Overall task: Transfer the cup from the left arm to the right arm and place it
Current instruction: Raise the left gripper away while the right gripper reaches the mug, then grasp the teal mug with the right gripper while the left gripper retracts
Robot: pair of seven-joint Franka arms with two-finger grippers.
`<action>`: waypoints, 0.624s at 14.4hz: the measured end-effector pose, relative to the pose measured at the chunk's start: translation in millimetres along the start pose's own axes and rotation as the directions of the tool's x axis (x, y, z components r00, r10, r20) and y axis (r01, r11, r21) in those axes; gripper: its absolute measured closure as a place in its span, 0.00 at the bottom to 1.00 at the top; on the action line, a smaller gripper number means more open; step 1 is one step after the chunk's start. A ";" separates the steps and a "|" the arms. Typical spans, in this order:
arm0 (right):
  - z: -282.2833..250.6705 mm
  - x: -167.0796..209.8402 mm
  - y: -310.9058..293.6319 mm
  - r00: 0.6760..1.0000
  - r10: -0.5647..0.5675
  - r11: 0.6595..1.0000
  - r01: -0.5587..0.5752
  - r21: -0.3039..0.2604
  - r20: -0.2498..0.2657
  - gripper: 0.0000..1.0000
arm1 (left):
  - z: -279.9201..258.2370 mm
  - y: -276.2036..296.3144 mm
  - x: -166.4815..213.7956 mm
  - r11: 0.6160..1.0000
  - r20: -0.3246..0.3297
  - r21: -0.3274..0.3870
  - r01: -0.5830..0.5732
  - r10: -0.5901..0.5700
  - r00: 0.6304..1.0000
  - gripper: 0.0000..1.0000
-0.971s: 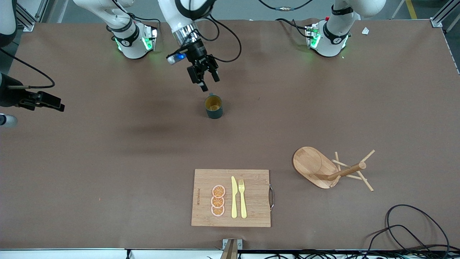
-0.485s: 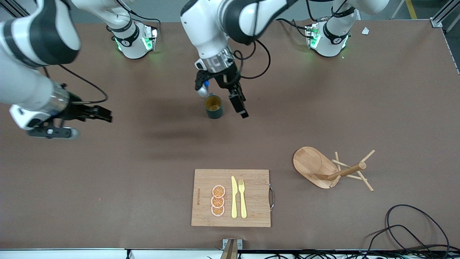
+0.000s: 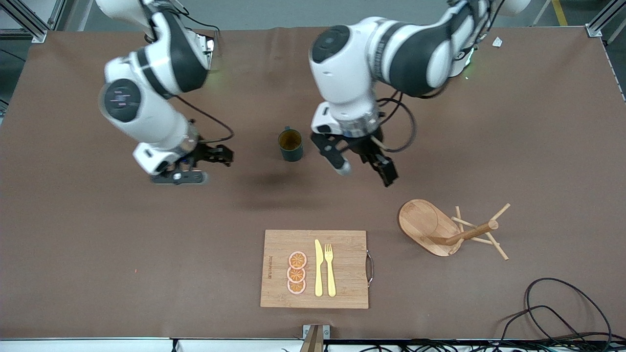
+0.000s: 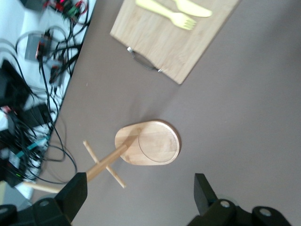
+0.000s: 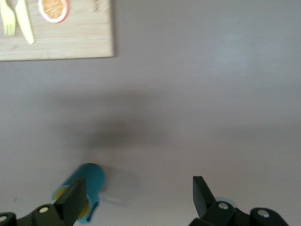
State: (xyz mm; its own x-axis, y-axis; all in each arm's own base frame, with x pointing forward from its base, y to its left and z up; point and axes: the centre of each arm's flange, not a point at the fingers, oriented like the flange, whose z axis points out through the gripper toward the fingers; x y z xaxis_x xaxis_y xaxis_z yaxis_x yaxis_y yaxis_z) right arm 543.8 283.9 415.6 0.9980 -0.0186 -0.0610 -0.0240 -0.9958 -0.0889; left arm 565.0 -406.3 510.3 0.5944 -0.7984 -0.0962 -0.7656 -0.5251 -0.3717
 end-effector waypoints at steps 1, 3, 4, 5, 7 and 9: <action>19.1 -10.7 -21.2 1.000 -0.010 1.000 0.010 0.000 -0.008 0.00 | 1.7 -22.1 -10.3 0.999 -0.003 -0.026 0.043 -0.043 0.999 0.00; 52.7 -30.0 -54.1 0.999 -0.046 0.999 0.046 -0.006 -0.012 0.00 | 7.3 -64.5 -32.8 0.988 -0.004 -0.084 0.127 -0.128 0.992 0.00; 67.2 -37.2 -64.8 0.998 -0.062 0.998 0.062 -0.012 -0.006 0.00 | 10.7 -84.7 -44.4 0.980 -0.003 -0.111 0.168 -0.169 0.986 0.00; 79.8 -42.6 -72.3 0.997 -0.075 0.997 0.075 -0.018 0.000 0.00 | 13.9 -103.8 -56.3 0.969 -0.003 -0.137 0.208 -0.210 0.978 0.00; 103.0 -51.7 -79.5 0.996 -0.091 0.996 0.091 -0.026 0.004 0.00 | 19.7 -139.4 -81.2 0.936 -0.003 -0.204 0.287 -0.293 0.956 0.00; 125.6 -64.0 -79.3 0.996 -0.084 0.996 0.084 -0.032 0.003 0.00 | 24.1 -171.3 -107.1 0.893 -0.001 -0.273 0.358 -0.372 0.928 0.00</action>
State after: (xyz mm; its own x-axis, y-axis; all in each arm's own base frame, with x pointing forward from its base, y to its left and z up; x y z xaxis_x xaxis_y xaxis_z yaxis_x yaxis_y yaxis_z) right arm 474.4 375.4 301.7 0.9962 0.0656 -0.0566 0.0621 -0.9962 -0.0614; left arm 638.4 -223.7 562.1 0.8364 -0.5458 0.0496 -0.5381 -0.8351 -0.1147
